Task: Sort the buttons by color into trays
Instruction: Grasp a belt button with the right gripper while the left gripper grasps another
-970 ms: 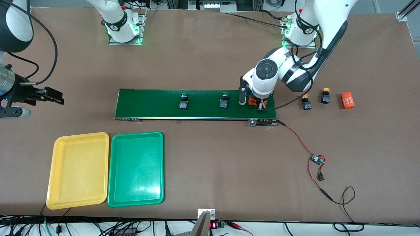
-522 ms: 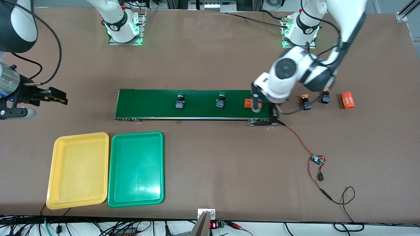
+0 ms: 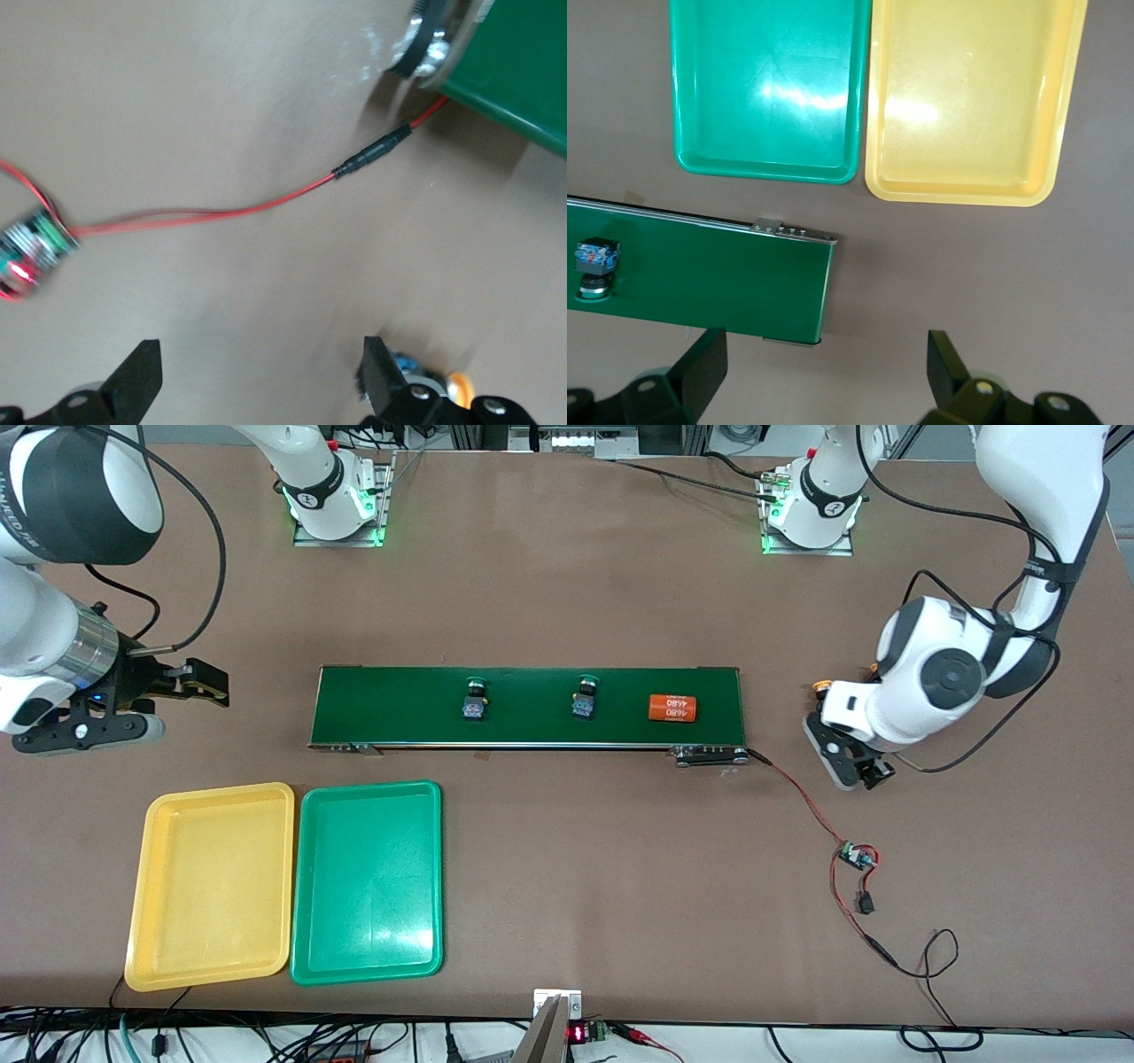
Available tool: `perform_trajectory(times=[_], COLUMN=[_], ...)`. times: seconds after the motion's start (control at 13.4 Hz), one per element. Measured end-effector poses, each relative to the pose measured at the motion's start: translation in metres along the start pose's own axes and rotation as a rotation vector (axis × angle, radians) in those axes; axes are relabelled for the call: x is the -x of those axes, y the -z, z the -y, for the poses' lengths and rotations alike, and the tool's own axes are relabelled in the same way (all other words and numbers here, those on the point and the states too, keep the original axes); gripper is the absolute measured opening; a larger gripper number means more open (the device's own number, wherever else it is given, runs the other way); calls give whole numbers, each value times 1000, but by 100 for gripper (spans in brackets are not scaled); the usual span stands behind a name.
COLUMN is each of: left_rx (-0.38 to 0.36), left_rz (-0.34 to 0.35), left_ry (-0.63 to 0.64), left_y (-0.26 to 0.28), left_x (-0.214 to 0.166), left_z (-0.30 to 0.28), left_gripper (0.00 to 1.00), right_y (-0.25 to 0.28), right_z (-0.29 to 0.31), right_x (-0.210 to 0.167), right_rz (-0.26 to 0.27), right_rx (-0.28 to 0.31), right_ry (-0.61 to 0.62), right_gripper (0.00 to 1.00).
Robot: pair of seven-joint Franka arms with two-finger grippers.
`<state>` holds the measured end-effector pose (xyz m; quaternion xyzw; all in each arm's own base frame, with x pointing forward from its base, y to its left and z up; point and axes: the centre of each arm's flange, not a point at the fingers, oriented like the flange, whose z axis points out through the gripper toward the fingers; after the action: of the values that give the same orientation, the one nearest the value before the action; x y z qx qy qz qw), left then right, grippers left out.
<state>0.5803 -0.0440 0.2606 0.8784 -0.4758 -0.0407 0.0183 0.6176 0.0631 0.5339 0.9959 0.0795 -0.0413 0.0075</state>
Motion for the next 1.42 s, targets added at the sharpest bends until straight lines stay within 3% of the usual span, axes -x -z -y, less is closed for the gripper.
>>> perform_trajectory(times=[0.3, 0.52, 0.67, 1.12, 1.42], left_rx=[64, 84, 103, 140, 152], left_rz=[-9, 21, 61, 135, 170], left_ry=[401, 669, 810, 891, 946], left_y=[-16, -26, -41, -71, -83], left_x=[34, 34, 37, 47, 54], left_z=[21, 11, -2, -30, -40], left_gripper=[100, 100, 100, 100, 100], right_y=[-44, -100, -125, -160, -182], right_z=[6, 8, 31, 123, 127], right_x=[-7, 2, 16, 47, 52], right_rz=[-16, -55, -36, 25, -15], right_rx=[-51, -65, -69, -45, -39], right_ry=[-16, -64, -91, -49, -55], right_gripper=[100, 100, 100, 100, 100])
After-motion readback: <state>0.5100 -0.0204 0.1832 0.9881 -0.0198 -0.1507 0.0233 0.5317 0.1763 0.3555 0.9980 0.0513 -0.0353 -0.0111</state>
